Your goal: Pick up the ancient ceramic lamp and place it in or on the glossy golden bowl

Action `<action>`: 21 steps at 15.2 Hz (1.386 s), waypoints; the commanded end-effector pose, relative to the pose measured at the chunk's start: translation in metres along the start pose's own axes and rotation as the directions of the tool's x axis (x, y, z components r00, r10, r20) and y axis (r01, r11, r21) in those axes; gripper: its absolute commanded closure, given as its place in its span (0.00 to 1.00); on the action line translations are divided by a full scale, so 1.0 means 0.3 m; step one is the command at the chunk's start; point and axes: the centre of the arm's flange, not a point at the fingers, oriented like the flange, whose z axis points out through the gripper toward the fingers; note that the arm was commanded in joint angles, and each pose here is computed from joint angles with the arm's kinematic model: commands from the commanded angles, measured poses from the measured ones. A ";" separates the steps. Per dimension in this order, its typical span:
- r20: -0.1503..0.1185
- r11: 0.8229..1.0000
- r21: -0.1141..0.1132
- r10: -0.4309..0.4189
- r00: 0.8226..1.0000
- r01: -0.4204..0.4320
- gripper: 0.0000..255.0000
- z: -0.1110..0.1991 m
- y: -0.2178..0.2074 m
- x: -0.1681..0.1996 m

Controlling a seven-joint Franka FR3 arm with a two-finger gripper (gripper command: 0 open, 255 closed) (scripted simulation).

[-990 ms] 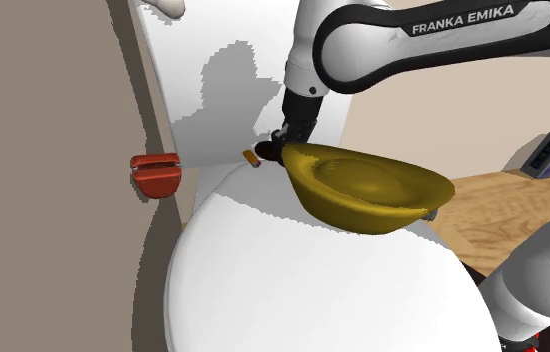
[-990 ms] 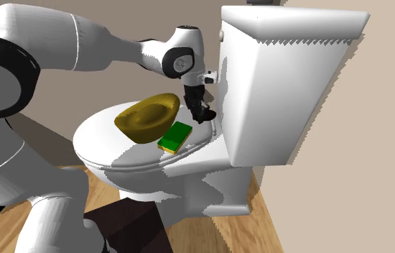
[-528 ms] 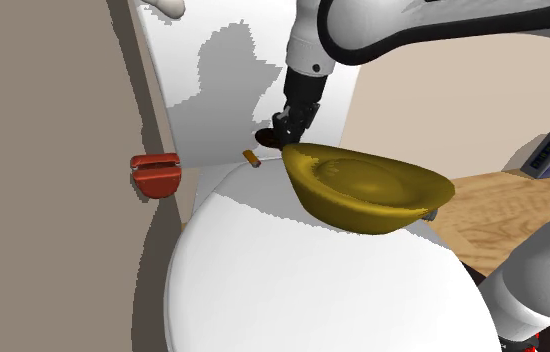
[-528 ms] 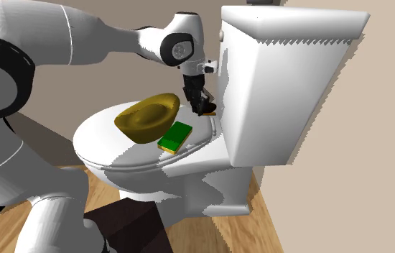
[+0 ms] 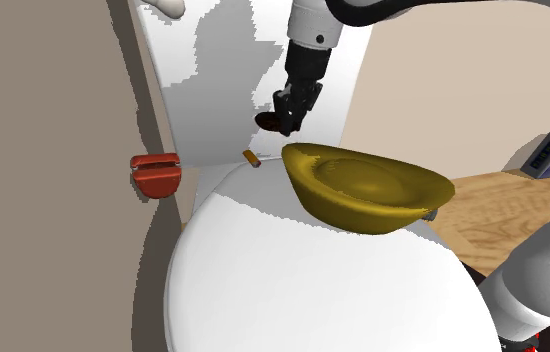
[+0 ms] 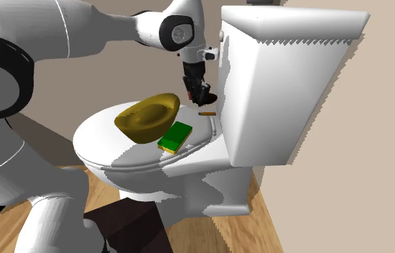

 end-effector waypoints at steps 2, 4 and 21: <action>0.000 1.000 0.000 0.000 1.000 0.000 1.00 -0.054 0.002 0.003; 0.000 1.000 0.000 0.000 1.000 0.000 1.00 -0.089 0.001 0.008; 0.000 1.000 0.000 0.000 1.000 0.000 1.00 -0.350 -0.035 -0.089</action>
